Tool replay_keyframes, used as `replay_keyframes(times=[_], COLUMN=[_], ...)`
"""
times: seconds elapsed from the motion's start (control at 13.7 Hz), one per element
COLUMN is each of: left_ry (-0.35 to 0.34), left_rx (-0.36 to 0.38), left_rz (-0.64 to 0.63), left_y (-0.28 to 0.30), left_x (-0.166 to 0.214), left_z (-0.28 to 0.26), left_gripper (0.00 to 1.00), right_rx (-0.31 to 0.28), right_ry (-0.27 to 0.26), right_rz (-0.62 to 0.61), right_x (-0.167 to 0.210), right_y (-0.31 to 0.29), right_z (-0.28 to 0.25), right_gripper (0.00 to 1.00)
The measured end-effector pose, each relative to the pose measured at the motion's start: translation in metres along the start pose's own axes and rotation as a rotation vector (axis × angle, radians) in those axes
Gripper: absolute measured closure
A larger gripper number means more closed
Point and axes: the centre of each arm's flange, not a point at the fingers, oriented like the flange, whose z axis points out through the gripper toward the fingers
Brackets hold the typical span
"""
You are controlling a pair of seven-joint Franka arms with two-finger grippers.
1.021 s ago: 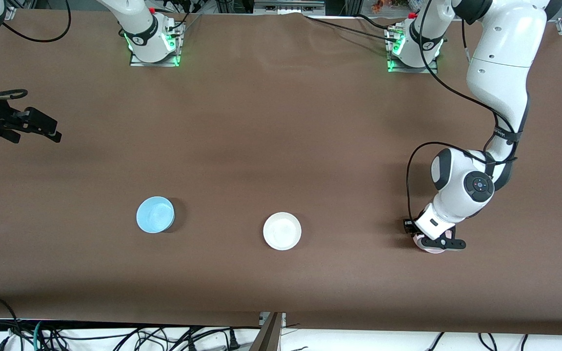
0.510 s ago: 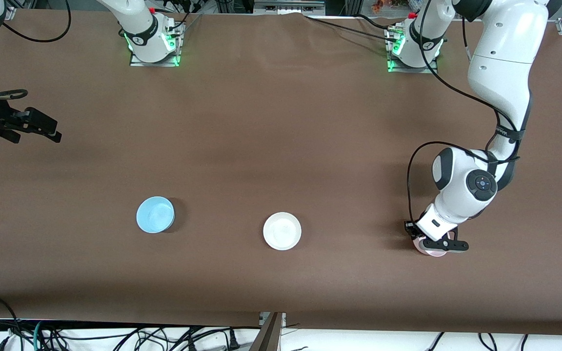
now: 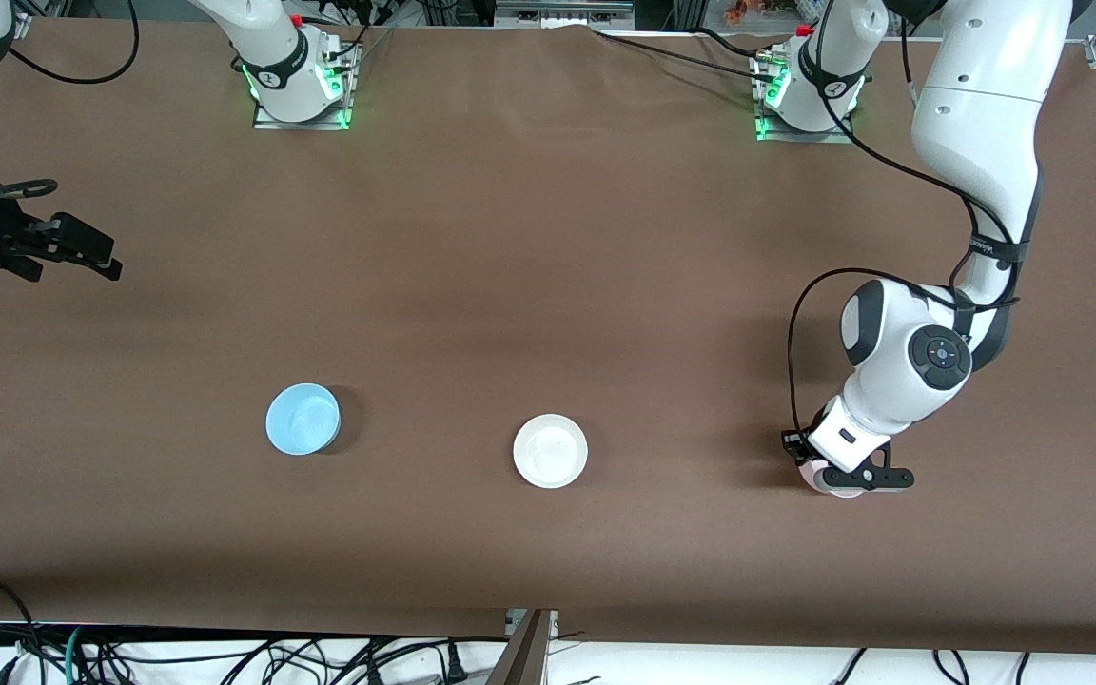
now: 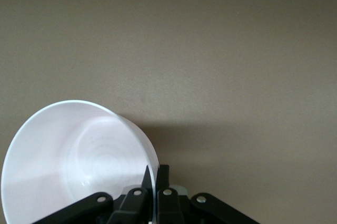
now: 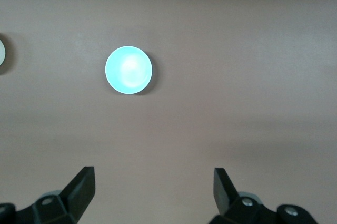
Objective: Stack pink and blue bowls on white bowl
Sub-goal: 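Lift the pink bowl with the left gripper while the right gripper reaches out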
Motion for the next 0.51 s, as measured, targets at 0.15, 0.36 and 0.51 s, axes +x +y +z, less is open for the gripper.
replay_keyframes(times=[0.15,0.36,0.51], left_ry=[-0.035,-0.069,-0.073], left_rx=[0.003,0.007,0.006], left_rz=[-0.024,-0.063,-0.094], left_y=[0.015,0.041,0.058], left_x=[0.004,0.011,0.010], left_z=[-0.020,-0.050,-0.058], left_gripper=[0.96,0.96,0.96], right_rx=[0.000,-0.003,-0.004], right_ry=[-0.001,-0.012,-0.016], right_rz=[0.000,0.000,0.001], right_x=[0.000,0.004,0.006], right_y=[0.000,0.000,0.000], right_z=[0.001,0.009,0.013], right_gripper=[0.00,0.00,0.00])
